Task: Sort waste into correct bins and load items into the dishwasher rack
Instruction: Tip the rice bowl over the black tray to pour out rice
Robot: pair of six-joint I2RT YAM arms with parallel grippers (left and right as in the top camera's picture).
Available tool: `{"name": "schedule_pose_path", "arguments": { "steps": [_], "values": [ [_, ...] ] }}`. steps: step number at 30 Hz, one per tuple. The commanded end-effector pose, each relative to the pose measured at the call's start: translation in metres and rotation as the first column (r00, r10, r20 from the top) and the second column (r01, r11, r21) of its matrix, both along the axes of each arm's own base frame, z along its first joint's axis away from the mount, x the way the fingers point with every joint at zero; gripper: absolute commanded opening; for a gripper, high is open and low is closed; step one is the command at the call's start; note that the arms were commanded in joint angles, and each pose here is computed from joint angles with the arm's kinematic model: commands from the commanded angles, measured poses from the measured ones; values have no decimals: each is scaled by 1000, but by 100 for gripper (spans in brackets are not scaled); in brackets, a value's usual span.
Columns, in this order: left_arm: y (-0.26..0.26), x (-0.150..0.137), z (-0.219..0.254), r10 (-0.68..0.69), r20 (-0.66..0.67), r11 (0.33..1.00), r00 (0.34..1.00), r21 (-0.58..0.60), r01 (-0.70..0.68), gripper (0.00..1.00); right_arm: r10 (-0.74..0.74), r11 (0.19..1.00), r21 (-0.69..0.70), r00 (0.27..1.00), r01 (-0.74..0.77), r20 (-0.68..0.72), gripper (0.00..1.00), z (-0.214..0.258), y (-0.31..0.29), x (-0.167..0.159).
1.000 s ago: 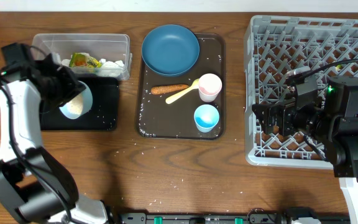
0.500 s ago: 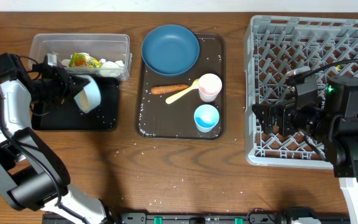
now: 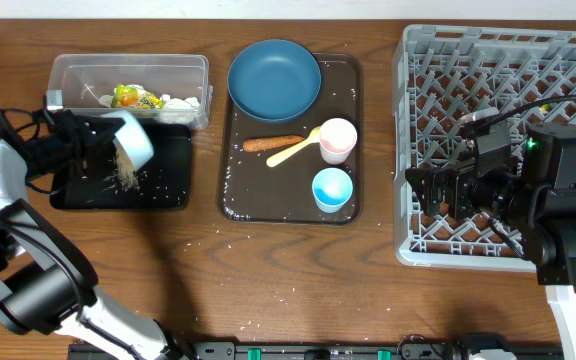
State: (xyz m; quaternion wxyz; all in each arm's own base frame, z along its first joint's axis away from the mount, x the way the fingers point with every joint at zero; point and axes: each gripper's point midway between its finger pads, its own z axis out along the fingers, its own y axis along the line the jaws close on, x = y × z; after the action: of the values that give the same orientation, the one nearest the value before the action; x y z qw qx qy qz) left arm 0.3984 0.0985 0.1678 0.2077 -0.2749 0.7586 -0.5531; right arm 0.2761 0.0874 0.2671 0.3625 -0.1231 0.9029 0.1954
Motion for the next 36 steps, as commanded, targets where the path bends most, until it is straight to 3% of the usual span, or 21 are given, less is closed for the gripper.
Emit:
{"name": "schedule_pose_path", "arguments": {
  "steps": [1, 5, 36],
  "values": [
    [3, 1, 8, -1, 80, 989, 997, -147, 13, 6, 22, 1000, 12, 1000, -22, 14, 99, 8, 7, -1],
    [6, 3, 3, 6, 94, 968, 996, -248, 17, 6, 23, 1000, 13, 1000, -23, 14, 99, 8, 7, -1],
    [12, -8, 0, 42, -44, 934, 998, -354, -55, 6, 22, 1000, 12, 1000, -22, 11, 99, 7, 7, -1]
  ]
}}
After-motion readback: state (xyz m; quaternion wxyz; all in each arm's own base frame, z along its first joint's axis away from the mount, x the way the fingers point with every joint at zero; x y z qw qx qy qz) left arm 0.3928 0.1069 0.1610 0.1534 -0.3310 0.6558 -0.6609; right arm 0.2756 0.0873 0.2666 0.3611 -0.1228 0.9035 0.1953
